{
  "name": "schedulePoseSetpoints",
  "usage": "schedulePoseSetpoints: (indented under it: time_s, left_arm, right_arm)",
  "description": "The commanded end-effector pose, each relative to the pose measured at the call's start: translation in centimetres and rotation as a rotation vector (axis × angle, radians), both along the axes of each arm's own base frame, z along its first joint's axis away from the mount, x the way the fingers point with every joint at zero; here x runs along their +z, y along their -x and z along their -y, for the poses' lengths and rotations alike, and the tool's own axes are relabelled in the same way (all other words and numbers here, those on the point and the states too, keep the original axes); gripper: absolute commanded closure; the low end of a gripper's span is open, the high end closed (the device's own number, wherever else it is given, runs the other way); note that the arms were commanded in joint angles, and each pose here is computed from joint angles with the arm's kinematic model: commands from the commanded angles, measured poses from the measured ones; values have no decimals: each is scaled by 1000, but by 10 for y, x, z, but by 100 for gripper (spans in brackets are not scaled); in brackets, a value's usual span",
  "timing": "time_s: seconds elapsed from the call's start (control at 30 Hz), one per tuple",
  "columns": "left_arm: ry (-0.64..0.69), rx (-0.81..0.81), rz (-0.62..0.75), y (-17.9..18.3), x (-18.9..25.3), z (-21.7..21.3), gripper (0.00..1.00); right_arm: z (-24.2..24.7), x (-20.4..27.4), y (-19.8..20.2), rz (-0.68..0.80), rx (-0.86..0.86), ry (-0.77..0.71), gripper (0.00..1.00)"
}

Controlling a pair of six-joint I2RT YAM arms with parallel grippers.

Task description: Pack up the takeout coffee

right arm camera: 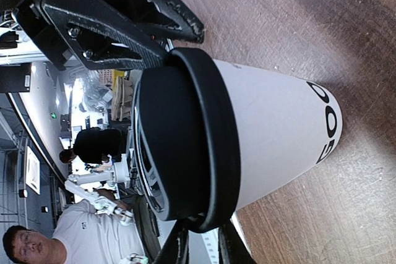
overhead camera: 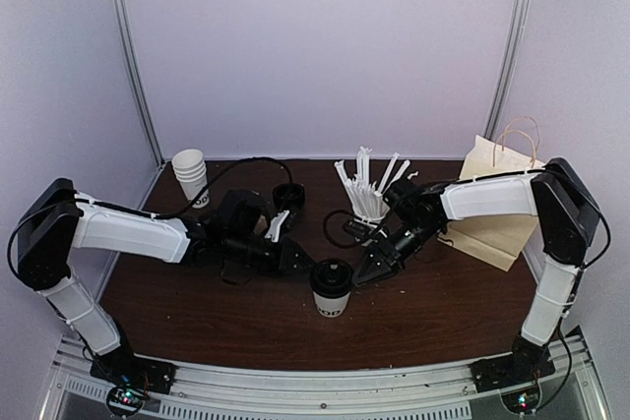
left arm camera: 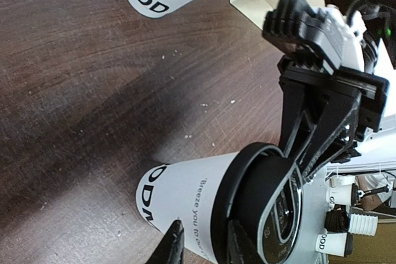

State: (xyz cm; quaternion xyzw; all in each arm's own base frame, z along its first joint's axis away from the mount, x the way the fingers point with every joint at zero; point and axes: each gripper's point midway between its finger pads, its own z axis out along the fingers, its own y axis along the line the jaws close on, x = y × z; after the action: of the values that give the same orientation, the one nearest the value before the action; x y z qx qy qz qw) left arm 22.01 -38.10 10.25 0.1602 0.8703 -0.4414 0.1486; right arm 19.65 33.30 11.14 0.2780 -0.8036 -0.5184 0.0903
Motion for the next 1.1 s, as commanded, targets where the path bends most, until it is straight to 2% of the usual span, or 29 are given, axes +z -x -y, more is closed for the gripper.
schedulePoseSetpoints:
  time_s: [0.0, 0.23, 0.4, 0.7, 0.87, 0.97, 1.0, 1.03, 1.07]
  left_arm:
    - [-408, 27, -116, 29, -96, -62, 73]
    - [-291, -11, 122, 2, -17, -40, 67]
    - [-236, -19, 199, -11, 29, -24, 62]
    - [-216, -37, 279, -18, 60, -20, 53]
    - [-159, -121, 375, -6, 84, -16, 46]
    - [-171, -189, 460, 6, 94, -12, 36]
    - [-194, -221, 491, 12, 94, -10, 24]
    - [-226, -248, 523, 16, 95, -9, 5]
    - [-258, -278, 552, 20, 95, -7, 3]
  right_arm:
    - [22, -62, -8, 160, -4, 272, 83]
    - [9, -1, -12, 268, 16, 114, 74]
    - [10, 27, -11, 349, 44, 65, 67]
    - [17, 61, -2, 447, 100, 9, 61]
    - [27, 99, 24, 490, 250, -85, 60]
    - [39, 120, 41, 523, 335, -116, 58]
    - [42, 126, 45, 532, 353, -122, 57]
    - [46, 131, 48, 545, 369, -128, 56]
    - [49, 136, 52, 563, 388, -133, 54]
